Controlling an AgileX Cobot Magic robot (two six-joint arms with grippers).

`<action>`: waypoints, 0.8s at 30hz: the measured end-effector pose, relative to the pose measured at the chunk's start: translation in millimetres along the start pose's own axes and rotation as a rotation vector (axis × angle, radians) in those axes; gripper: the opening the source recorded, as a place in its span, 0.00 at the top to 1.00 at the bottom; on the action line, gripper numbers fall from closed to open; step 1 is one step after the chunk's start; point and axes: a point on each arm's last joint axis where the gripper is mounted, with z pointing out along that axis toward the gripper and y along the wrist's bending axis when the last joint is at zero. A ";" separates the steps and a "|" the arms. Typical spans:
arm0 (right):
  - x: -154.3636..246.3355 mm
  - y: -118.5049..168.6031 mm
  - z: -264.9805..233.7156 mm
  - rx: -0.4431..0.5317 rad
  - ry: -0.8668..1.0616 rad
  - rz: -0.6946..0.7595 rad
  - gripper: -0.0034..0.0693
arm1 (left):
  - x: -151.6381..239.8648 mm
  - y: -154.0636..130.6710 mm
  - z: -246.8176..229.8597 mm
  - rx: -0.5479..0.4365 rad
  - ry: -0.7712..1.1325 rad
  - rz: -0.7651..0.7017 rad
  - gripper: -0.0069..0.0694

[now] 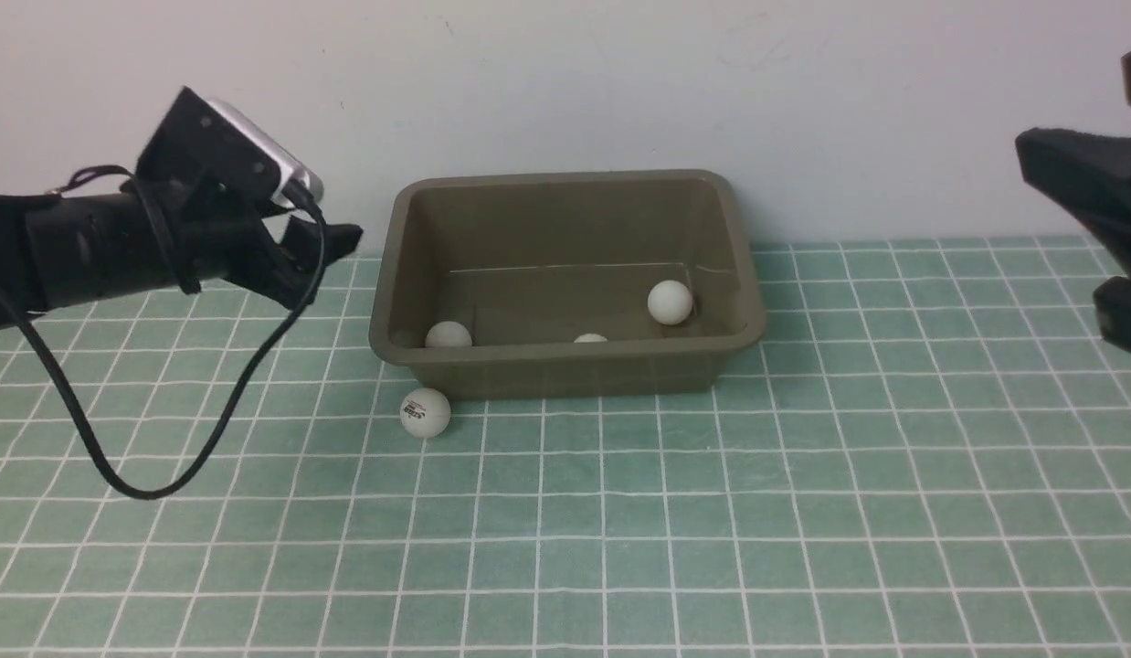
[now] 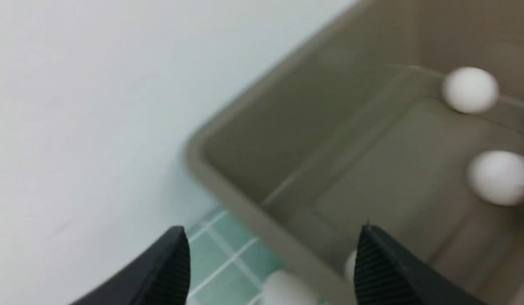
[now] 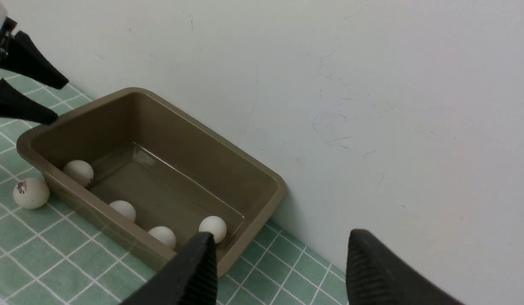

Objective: Put the table tennis balls in the box on the green coffee tablecloth.
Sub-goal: 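Reach for and grasp a ping pong ball on the table beside the basket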

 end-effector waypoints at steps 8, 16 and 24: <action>0.0 0.0 0.0 0.000 0.000 0.000 0.42 | -14.6 -2.9 -23.7 -0.004 0.070 -0.206 0.29; 0.0 0.0 0.0 0.000 0.000 0.000 0.42 | -9.8 -18.4 -33.0 0.131 0.211 -0.249 0.29; 0.0 0.0 0.0 0.000 0.000 0.000 0.42 | -7.2 -32.7 -37.6 0.275 0.272 -0.315 0.29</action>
